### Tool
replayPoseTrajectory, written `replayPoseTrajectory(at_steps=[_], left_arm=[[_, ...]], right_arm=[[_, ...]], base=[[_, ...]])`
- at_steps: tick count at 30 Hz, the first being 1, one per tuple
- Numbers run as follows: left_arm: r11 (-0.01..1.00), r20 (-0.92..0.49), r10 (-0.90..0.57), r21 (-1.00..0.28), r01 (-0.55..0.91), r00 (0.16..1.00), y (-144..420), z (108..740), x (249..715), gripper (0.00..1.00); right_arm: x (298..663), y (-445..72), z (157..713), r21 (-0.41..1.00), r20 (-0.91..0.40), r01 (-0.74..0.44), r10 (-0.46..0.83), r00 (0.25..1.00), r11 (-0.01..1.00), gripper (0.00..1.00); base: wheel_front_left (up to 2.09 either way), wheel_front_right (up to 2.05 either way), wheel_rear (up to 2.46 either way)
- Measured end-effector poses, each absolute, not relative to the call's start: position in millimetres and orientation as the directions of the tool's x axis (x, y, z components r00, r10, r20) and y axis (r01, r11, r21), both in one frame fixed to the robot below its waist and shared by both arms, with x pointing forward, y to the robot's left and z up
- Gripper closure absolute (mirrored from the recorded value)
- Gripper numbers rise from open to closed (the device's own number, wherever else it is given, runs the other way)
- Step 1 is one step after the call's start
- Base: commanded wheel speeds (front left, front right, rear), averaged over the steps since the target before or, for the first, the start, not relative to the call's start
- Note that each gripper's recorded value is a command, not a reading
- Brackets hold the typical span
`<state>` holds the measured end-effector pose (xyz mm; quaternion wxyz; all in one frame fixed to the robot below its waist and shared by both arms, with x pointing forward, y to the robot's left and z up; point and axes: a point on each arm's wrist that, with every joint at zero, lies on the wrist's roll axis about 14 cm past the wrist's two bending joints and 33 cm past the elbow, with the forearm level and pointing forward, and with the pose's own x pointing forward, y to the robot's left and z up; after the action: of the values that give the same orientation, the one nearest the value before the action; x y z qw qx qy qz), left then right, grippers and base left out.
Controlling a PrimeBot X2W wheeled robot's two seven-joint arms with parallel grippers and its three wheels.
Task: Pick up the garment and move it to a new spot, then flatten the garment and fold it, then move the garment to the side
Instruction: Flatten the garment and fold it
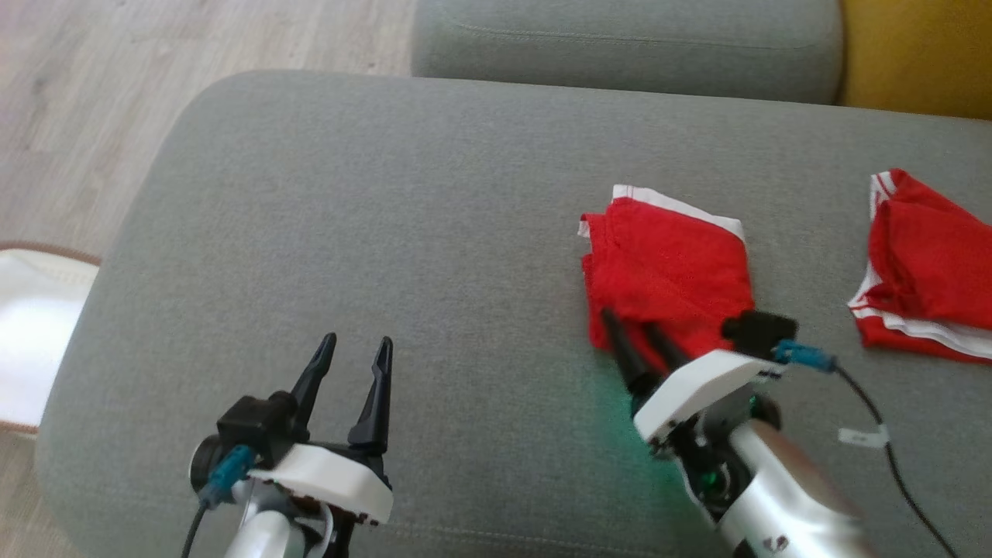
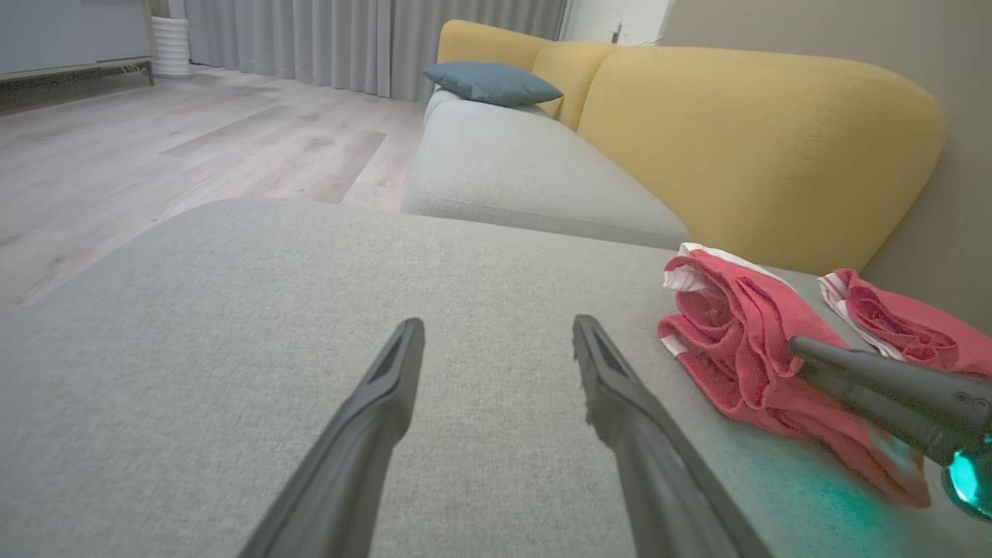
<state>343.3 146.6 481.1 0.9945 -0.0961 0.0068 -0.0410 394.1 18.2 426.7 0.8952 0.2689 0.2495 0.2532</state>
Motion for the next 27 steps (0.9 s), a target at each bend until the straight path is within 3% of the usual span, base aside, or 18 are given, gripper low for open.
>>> replayPoseTrajectory(at_steps=[7, 16, 27], left_arm=[[0.976, 0.029, -0.100, -0.191, 0.103, 0.995, 141.3, 491.8, 350.6, 0.00], [0.969, 0.056, -0.148, -0.190, 0.156, 0.987, 126.1, 500.3, 356.4, 0.00], [0.960, 0.132, -0.147, -0.218, 0.174, 0.980, 123.5, 524.6, 370.0, 0.00]], right_arm=[[426.3, -31.9, 462.6, 0.547, -0.195, -0.283, 0.449, 0.872, 0.788, 0.00], [418.3, -94.0, 487.4, 0.497, -0.136, -0.205, 0.308, 0.941, 0.843, 0.00], [403.7, -143.0, 532.8, 0.124, 0.065, -0.172, 0.165, 0.984, 0.977, 0.00]], base=[[0.00, 0.00, 0.00], [0.00, 0.00, 0.00], [0.00, 0.00, 0.00]])
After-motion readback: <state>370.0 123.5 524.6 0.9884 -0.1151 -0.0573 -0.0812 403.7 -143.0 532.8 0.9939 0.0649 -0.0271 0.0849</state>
